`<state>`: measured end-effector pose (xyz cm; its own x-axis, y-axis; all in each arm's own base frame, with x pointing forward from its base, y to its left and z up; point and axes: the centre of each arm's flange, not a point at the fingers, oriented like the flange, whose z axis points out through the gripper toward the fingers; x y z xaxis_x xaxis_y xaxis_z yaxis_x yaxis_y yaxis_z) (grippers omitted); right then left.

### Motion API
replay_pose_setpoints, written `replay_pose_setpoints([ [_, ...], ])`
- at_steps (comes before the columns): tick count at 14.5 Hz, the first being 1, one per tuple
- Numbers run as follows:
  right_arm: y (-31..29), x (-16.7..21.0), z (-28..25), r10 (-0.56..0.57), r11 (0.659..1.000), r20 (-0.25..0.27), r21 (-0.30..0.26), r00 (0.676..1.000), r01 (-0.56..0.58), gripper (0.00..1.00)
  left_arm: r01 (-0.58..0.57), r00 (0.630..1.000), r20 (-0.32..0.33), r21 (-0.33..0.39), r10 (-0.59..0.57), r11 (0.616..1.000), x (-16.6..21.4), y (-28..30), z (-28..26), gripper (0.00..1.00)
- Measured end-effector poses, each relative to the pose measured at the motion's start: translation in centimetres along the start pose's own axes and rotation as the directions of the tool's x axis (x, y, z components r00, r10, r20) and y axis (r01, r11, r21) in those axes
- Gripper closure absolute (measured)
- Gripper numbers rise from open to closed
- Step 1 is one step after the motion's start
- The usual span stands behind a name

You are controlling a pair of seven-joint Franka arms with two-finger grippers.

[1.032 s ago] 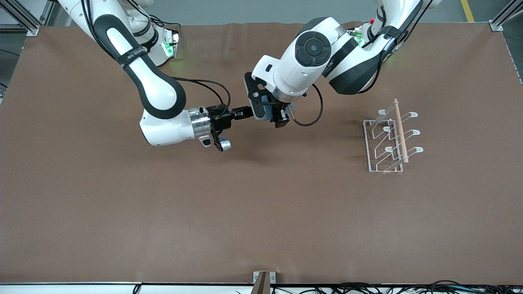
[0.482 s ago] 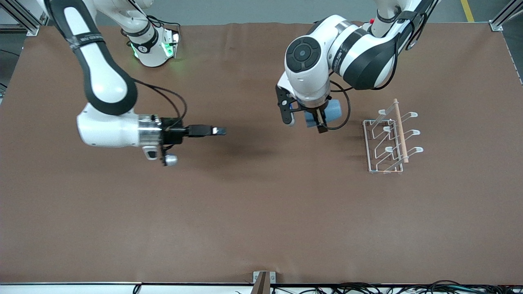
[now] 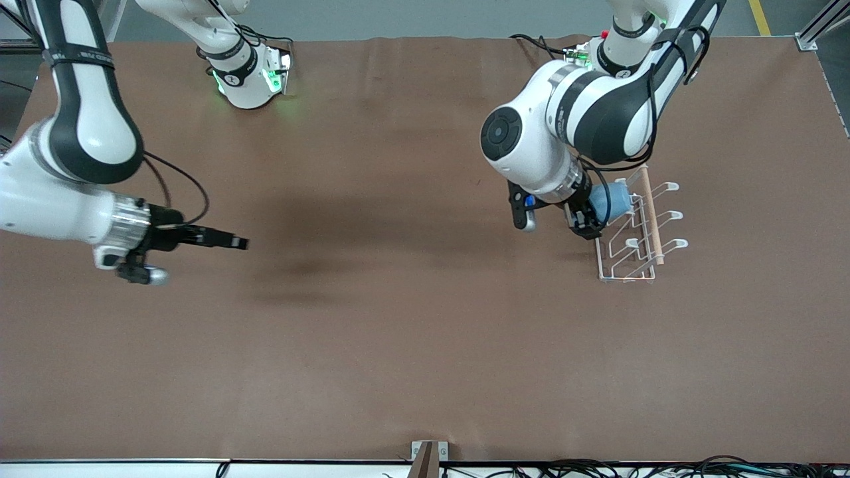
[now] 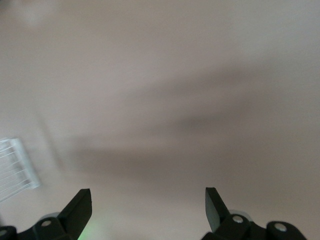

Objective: Hang cup on cup holder
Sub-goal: 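Carry the cup to the rack with the left gripper while the right gripper retracts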

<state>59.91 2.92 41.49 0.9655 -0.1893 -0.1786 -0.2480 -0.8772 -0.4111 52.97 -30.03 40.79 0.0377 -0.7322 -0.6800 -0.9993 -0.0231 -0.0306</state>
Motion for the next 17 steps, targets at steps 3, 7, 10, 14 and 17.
replay_pose_setpoints([
  [3,4.5,0.4,-6.4,-0.018,0.987,-0.07,-0.163,0.997,0.006,0.0,-0.041,0.99,0.138,0.033,0.036,0.999,-0.6,-0.8,4.0,0.19],
  [7,6.1,0.1,-16.3,-0.21,0.917,-0.096,-0.366,0.973,0.161,0.0,-0.115,0.953,0.29,0.065,0.091,0.991,0.7,-0.6,8.1,0.19],
  [10,4.5,-2.0,-21.5,-0.217,0.902,-0.106,-0.403,0.97,0.157,0.0,-0.196,0.883,0.441,0.032,0.162,0.98,3.4,0.2,12.5,0.19],
  [14,2.1,-7.1,-24.9,-0.071,0.928,-0.128,-0.372,0.989,0.019,0.0,-0.266,0.775,0.592,-0.016,0.223,0.964,6.8,0.4,18.2,0.2],
  [17,-0.2,-9.2,-25.7,-0.076,0.929,-0.14,-0.371,0.987,0.019,0.0,-0.284,0.747,0.621,-0.023,0.236,0.958,7.4,0.1,20.3,0.2],
])
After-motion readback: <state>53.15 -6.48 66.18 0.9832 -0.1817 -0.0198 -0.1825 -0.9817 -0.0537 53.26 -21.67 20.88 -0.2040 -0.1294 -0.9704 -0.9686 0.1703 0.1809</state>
